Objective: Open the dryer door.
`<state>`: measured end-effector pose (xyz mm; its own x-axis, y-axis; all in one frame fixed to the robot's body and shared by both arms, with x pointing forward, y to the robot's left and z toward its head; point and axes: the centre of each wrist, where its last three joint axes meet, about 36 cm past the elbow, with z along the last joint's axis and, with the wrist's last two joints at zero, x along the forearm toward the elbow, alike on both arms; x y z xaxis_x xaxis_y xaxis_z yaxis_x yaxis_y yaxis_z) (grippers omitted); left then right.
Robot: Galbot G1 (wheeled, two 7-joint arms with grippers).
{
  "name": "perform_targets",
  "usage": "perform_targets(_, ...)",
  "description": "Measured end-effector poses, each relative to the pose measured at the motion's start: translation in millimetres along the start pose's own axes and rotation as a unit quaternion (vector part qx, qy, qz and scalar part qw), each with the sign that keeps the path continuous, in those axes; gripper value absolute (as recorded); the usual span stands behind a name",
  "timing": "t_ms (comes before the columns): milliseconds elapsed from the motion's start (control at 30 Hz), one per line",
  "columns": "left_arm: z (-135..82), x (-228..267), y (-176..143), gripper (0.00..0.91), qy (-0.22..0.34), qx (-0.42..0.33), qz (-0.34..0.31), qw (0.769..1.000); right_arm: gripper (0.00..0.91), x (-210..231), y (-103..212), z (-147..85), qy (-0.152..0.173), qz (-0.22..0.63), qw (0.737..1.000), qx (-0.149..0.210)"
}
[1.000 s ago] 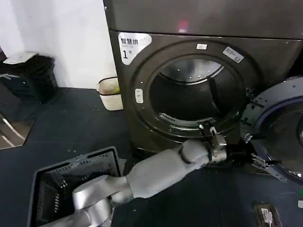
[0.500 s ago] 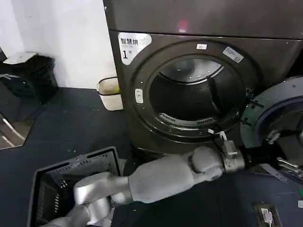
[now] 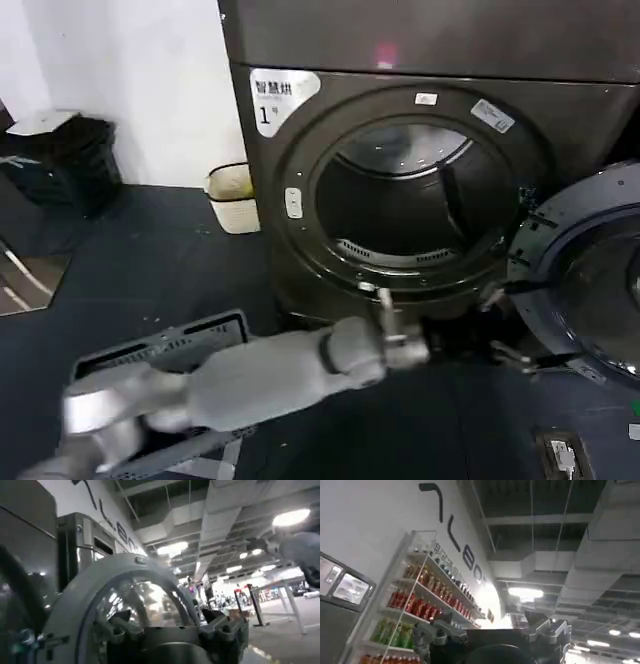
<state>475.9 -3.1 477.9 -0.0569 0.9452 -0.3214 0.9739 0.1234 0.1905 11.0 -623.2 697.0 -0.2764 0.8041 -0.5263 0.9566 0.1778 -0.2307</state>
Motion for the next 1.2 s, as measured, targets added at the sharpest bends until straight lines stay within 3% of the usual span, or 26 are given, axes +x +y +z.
perform_targets(267, -28, 75, 6, 0.907, 0.052, -0.027, -0.028, 0.998, 0.907, 1, 1, -1, -0.004, 0.004, 1.000, 0.012)
perform_targets(600, -75, 175, -2, 0.907, 0.188, -0.069, -0.063, 0.978, 0.907, 1, 5, 0, -0.002, 0.003, 1.000, 0.010)
perform_targets(1033, -135, 285, -16, 0.907, 0.367, -0.099, -0.097, 0.920, 0.907, -4, 4, -2, -0.007, 0.001, 1.000, 0.029)
perform_targets(1200, -146, 332, -35, 0.907, 0.465, -0.099, -0.085, 0.876, 0.907, -4, 6, -1, -0.009, 0.001, 1.000, 0.026)
